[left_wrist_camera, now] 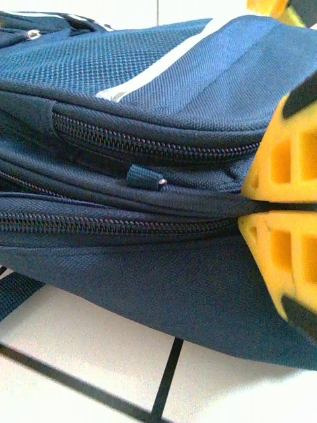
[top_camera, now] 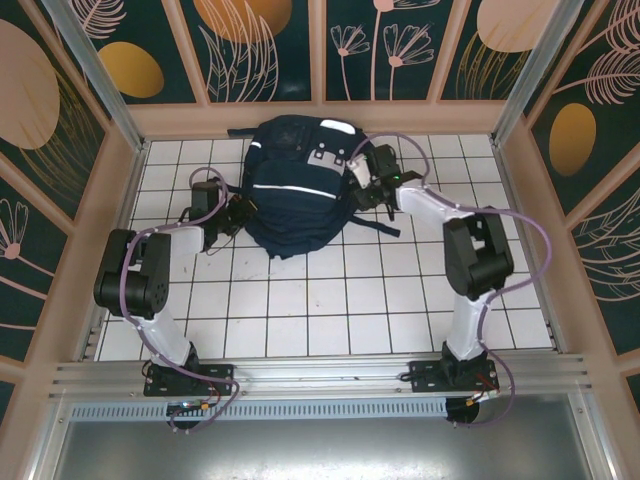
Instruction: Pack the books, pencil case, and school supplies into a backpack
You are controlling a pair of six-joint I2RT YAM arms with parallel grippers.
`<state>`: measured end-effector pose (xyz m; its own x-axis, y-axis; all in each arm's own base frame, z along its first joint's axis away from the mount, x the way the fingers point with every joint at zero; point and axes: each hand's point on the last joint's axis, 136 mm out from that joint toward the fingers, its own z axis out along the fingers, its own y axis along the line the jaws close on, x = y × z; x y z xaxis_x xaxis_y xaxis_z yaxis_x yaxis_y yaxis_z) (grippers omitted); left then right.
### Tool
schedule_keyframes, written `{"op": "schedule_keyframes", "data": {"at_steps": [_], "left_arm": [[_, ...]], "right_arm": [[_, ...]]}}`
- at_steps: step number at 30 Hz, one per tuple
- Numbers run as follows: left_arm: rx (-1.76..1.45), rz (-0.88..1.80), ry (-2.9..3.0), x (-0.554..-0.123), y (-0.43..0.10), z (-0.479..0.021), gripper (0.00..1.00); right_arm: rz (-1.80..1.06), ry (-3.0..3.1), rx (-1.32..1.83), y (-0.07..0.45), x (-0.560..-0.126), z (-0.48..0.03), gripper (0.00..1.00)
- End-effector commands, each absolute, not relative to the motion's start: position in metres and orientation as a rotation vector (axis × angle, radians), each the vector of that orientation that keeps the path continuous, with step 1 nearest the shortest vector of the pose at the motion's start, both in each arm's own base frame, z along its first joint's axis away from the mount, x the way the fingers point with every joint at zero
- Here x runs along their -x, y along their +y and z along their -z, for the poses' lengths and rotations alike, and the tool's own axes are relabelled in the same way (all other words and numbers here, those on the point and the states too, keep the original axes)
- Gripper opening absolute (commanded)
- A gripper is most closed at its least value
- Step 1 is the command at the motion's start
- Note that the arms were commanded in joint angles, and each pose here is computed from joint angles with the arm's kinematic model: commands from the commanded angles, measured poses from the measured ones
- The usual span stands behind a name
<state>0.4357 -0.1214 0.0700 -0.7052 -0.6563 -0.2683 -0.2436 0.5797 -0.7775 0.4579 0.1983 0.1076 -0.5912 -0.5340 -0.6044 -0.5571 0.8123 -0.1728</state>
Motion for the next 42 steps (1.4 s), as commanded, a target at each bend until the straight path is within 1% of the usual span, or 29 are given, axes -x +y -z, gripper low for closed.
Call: {"op": "schedule_keyframes", "data": {"at_steps": [1,4,6,7,9,10,11,16,18,20,22,25,28,30,31,33,34,38,42], "left_arm": [[0.739,1.011,2.214,-0.432,-0.113,-0.086,0.19],[0.723,1.013,2.181,-0.427,-0.112,-0.100,0.27],[0.712,0.999,2.168,-0.422,-0.110,-0.108,0.35],[0.707,0.977,2.160,-0.419,-0.107,-0.112,0.41],[0.698,0.905,2.146,-0.413,-0.098,-0.119,0.59],[0.688,0.837,2.143,-0.411,-0.090,-0.122,0.76],[0.677,0.755,2.144,-0.409,-0.080,-0.124,0.98],[0.605,0.363,2.126,-0.406,-0.035,-0.132,0.99],[0.586,0.189,2.096,-0.406,-0.013,-0.133,0.99],[0.557,0.013,2.059,-0.405,0.008,-0.134,0.99],[0.545,-0.110,2.032,-0.403,0.023,-0.133,0.99],[0.540,-0.207,2.017,-0.401,0.035,-0.127,0.99],[0.476,-0.233,1.963,-0.405,0.036,-0.135,0.99],[0.441,-0.267,1.906,-0.402,0.040,-0.137,0.99],[0.432,-0.285,1.880,-0.400,0.042,-0.135,0.99],[0.407,-0.298,1.847,-0.397,0.043,-0.129,0.99],[0.384,-0.281,1.836,-0.398,0.040,-0.127,0.99],[0.266,-0.254,1.761,-0.400,0.030,-0.139,0.99],[0.235,-0.141,1.683,-0.384,0.028,-0.141,0.99]], "right_arm": [[-0.213,2.232,0.661,0.208,-0.443,-0.158,0.53],[-0.196,2.239,0.524,0.192,-0.432,-0.164,0.54],[-0.128,2.249,0.387,0.171,-0.426,-0.160,0.53],[-0.076,2.239,0.296,0.156,-0.423,-0.157,0.53],[0.002,2.203,0.137,0.129,-0.414,-0.152,0.54],[0.043,2.179,0.037,0.111,-0.409,-0.149,0.55],[0.061,2.151,-0.041,0.096,-0.403,-0.148,0.56],[0.212,2.009,-0.302,0.023,-0.383,-0.132,0.56],[0.229,1.961,-0.347,0.005,-0.385,-0.138,0.56],[0.260,1.867,-0.327,-0.007,-0.385,-0.149,0.56],[0.280,1.782,-0.321,-0.016,-0.383,-0.156,0.56],[0.276,1.731,-0.348,-0.029,-0.382,-0.154,0.57],[0.280,1.687,-0.339,-0.033,-0.381,-0.150,0.58],[0.253,1.715,-0.319,-0.032,-0.385,-0.137,0.59],[0.246,1.711,-0.320,-0.033,-0.382,-0.131,0.62],[0.220,1.716,-0.323,-0.033,-0.383,-0.129,0.76],[0.200,1.707,-0.331,-0.037,-0.382,-0.129,0.98],[0.109,1.728,-0.328,-0.041,-0.384,-0.126,0.99],[0.087,1.724,-0.320,-0.041,-0.383,-0.127,0.99]]}}
